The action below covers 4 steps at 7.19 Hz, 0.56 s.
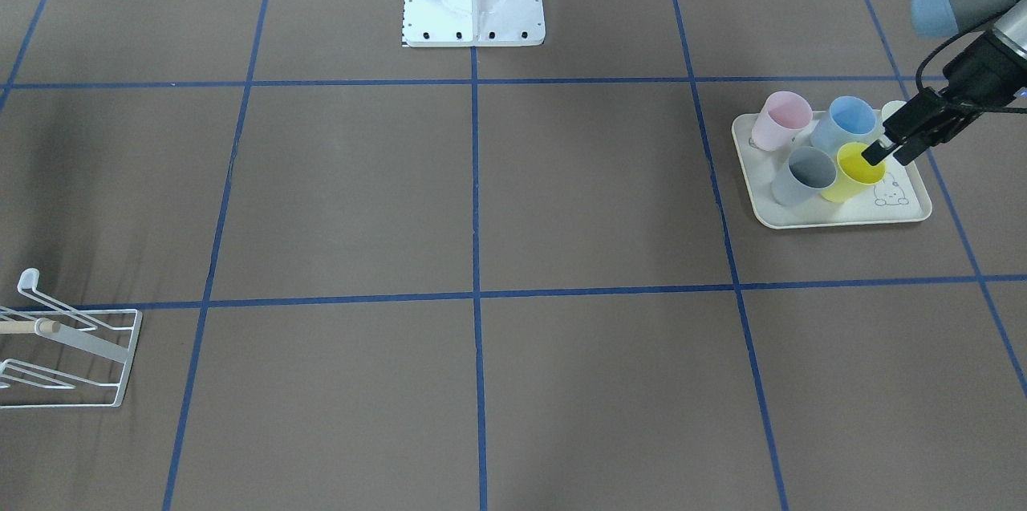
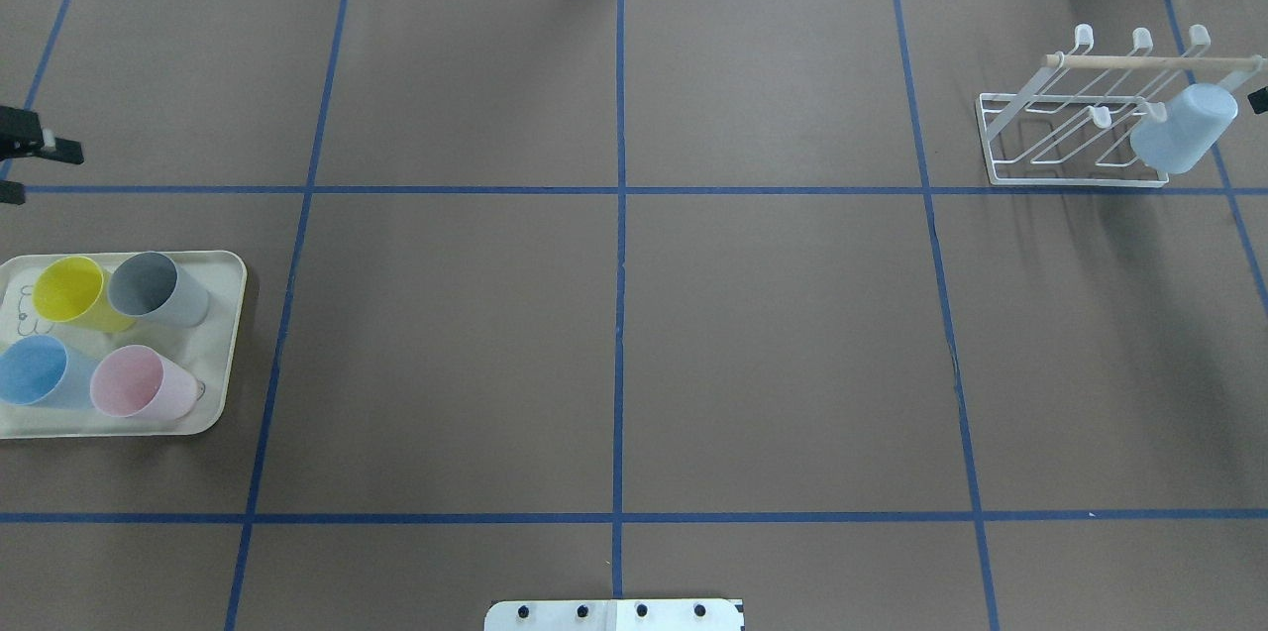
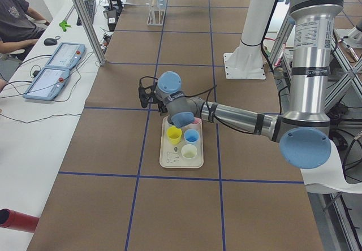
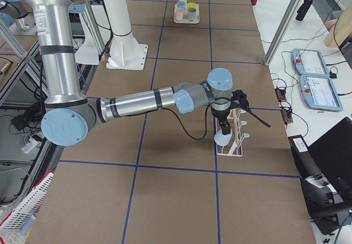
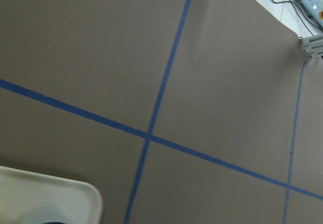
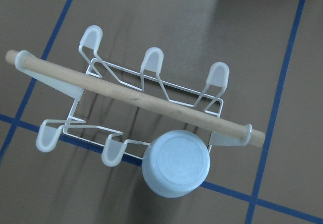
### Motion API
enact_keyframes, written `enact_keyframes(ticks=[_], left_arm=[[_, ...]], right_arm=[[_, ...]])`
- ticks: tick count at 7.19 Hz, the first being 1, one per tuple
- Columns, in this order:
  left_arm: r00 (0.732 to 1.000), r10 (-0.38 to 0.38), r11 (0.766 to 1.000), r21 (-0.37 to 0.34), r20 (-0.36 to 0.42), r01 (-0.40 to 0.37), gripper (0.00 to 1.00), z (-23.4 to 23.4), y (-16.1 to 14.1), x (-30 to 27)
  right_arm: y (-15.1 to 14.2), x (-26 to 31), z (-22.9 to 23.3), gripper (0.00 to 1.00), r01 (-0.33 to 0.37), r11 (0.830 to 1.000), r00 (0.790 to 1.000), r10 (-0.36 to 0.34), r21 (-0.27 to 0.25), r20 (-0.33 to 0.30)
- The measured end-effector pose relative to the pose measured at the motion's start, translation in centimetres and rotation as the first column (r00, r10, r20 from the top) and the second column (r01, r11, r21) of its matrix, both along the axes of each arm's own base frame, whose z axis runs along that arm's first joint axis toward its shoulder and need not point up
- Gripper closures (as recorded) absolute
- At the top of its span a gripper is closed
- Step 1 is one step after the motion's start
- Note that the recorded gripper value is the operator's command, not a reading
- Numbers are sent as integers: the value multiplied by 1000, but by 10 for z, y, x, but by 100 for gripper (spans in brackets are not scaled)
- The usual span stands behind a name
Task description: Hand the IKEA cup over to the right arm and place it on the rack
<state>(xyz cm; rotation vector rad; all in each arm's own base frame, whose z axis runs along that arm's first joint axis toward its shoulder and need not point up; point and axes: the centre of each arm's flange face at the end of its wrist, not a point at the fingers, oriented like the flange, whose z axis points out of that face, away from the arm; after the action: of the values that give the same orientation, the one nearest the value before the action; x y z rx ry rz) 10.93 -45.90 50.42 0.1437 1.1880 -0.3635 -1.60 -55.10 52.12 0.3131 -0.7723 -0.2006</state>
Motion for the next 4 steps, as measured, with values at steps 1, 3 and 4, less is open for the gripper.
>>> enact_keyframes(ticks=[1, 3, 4], left_arm=[[995, -4, 999, 50, 96, -1, 0, 35, 19, -14], [965, 44, 994, 88, 258, -69, 0, 92, 58, -35], [942, 80, 992, 70, 325, -108, 0, 120, 81, -44]], right_arm=[[1, 0, -1, 0, 0, 1000, 1000, 0, 4, 1], [2, -2, -4, 0, 5, 1000, 1000, -5, 12, 3], [3, -5, -5, 0, 10, 1000, 1000, -10, 14, 6]])
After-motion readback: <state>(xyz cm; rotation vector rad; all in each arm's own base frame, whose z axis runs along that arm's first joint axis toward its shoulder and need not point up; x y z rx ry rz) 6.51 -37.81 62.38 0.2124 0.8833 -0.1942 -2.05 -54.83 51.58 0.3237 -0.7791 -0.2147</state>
